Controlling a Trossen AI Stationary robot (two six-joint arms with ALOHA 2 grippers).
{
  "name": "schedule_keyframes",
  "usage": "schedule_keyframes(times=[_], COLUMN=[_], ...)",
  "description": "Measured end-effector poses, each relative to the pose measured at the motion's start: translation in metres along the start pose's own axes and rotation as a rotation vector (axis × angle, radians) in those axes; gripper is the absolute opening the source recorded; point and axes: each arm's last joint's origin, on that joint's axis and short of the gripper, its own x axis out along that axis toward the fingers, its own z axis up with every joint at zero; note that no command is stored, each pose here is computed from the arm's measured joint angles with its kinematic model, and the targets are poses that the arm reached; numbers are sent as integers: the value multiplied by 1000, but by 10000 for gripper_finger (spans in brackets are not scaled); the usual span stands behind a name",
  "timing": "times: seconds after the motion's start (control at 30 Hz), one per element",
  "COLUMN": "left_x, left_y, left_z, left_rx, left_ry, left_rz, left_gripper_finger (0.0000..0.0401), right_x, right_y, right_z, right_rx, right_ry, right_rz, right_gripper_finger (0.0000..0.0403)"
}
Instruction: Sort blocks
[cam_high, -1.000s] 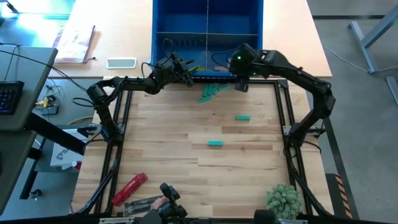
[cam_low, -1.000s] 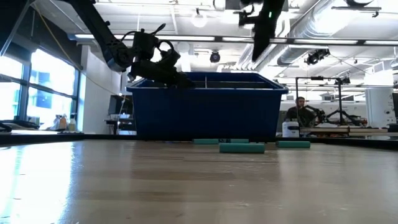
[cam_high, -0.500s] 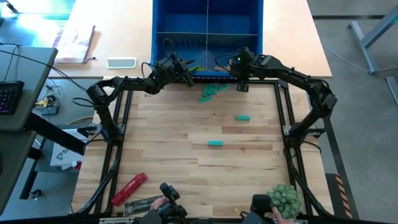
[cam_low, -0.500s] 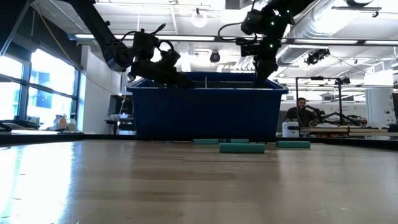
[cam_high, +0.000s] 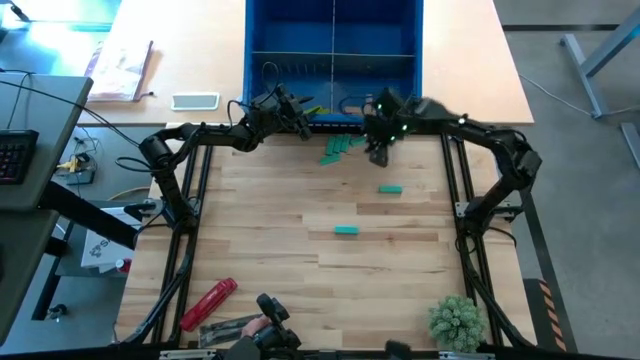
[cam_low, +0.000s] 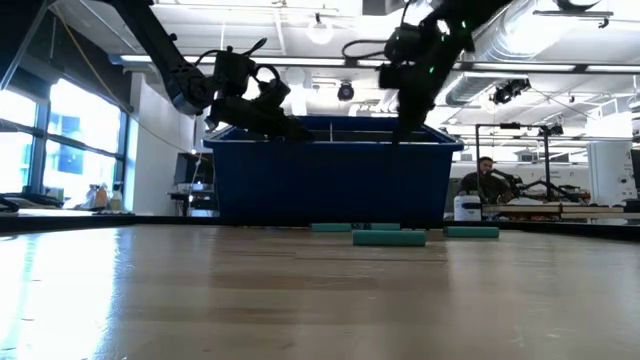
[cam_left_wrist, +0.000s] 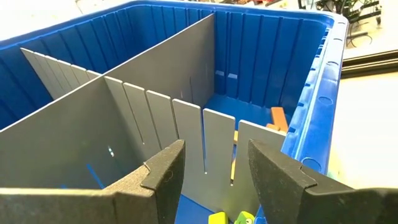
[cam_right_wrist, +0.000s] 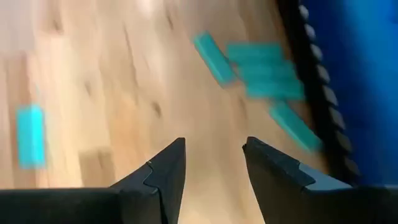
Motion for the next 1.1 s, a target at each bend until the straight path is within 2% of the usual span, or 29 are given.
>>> schedule_keyframes(times=[0.1, 0.17, 0.23, 0.3, 0.4, 0.53, 0.67, 0.8, 0.9, 1.1], left_x=[0, 0, 0, 0, 0, 0, 0, 0, 0, 0], left_y=[0, 0, 0, 0, 0, 0, 0, 0, 0, 0], left_z=[0, 0, 0, 0, 0, 0, 0, 0, 0, 0], left_rx=[-1, 0, 0, 1, 2, 2, 1, 1, 1, 0], left_ry=[0, 1, 0, -4, -8, -7, -6, -6, -6, -7], left_rz=[-1, 0, 0, 2, 5, 4, 4, 4, 4, 4], left_gripper_finger=[157, 157, 157, 157, 157, 157, 157, 157, 157, 157], right_x=[30, 50, 71, 89, 105, 128, 149, 164, 175, 171], right_y=[21, 39, 54, 63, 60, 45, 32, 22, 16, 6], right_z=[-9, -20, -35, -50, -61, -66, -57, -48, -43, -23], right_rx=[45, 104, 193, 297, 439, 537, 563, 566, 545, 505], right_ry=[-177, -314, -429, -490, -473, -395, -385, -417, -390, -378], right_rz=[23, -14, -113, -274, -424, -466, -464, -478, -486, -495], right_gripper_finger=[141, 133, 124, 115, 96, 56, 7, 9, 2, 1])
